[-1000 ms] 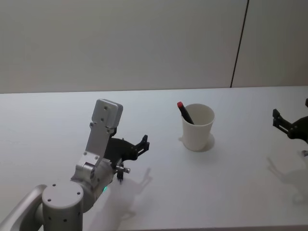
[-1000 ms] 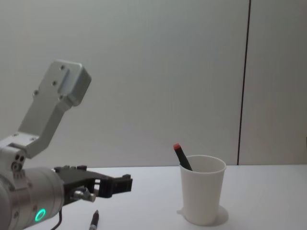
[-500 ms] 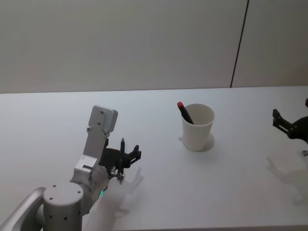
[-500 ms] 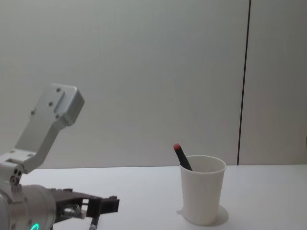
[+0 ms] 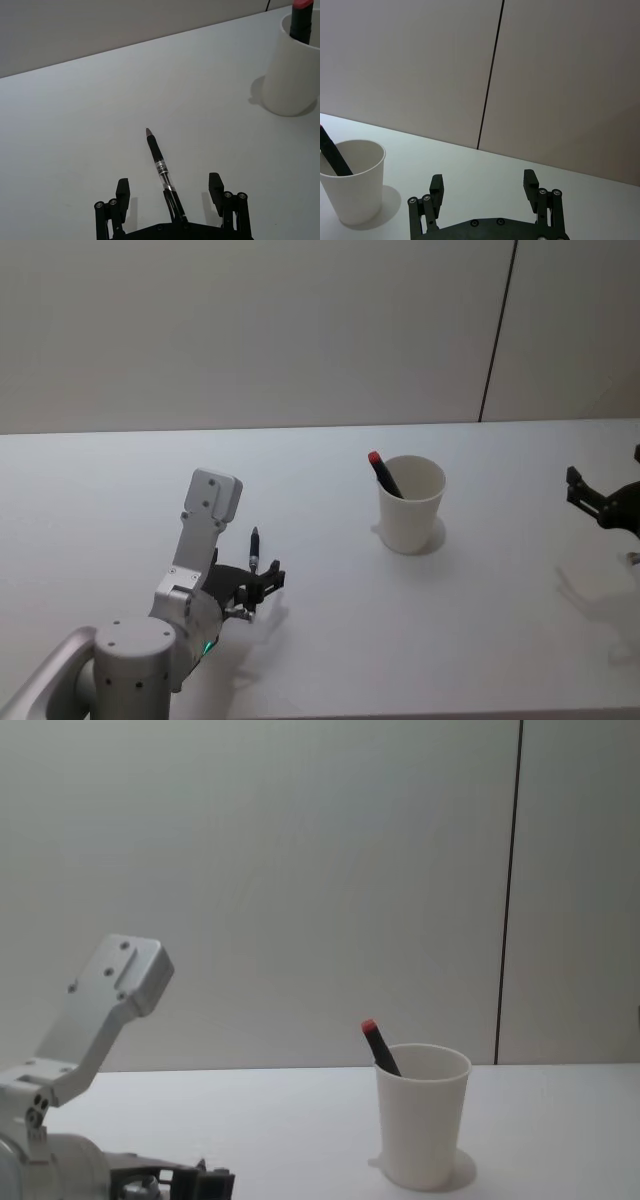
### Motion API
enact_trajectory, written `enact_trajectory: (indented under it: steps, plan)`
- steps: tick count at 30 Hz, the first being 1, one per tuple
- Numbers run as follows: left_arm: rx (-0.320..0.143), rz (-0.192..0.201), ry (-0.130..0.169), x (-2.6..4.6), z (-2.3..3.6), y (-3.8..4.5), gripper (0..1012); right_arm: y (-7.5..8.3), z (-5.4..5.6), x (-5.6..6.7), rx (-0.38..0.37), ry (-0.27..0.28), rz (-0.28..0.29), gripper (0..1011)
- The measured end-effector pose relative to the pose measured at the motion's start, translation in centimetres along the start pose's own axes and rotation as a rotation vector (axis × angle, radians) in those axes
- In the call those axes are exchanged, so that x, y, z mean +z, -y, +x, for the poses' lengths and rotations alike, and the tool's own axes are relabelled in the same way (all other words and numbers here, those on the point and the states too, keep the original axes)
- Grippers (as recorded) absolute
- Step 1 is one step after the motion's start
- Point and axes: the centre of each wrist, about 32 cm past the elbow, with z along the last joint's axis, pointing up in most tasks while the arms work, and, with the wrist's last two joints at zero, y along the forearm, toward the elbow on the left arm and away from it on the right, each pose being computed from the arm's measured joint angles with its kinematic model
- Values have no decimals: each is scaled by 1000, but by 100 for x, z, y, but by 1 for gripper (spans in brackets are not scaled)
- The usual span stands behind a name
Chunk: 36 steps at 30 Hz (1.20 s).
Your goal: Place the pen into the pen holder.
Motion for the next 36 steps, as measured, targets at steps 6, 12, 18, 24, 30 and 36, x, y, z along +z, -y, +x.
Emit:
enact_trajectory:
  steps: [6, 12, 18, 24, 30, 36]
  plan:
    - [-6, 36, 0, -10, 15, 47, 1004, 0, 0, 0, 0, 0, 0, 1001]
    - [-14, 67, 8, -21, 28, 103, 1004, 0, 0, 0, 0, 0, 0, 1001]
    - [-20, 95, 21, -30, 41, 158, 1004, 0, 0, 0, 0, 0, 0, 1001]
    - [-25, 115, 35, -31, 60, 207, 1004, 0, 0, 0, 0, 0, 0, 1001]
    - [-28, 128, 48, -31, 84, 245, 1004, 0, 0, 0, 0, 0, 0, 1001]
    - [-27, 131, 57, -16, 122, 276, 1004, 0, 0, 0, 0, 0, 0, 1001]
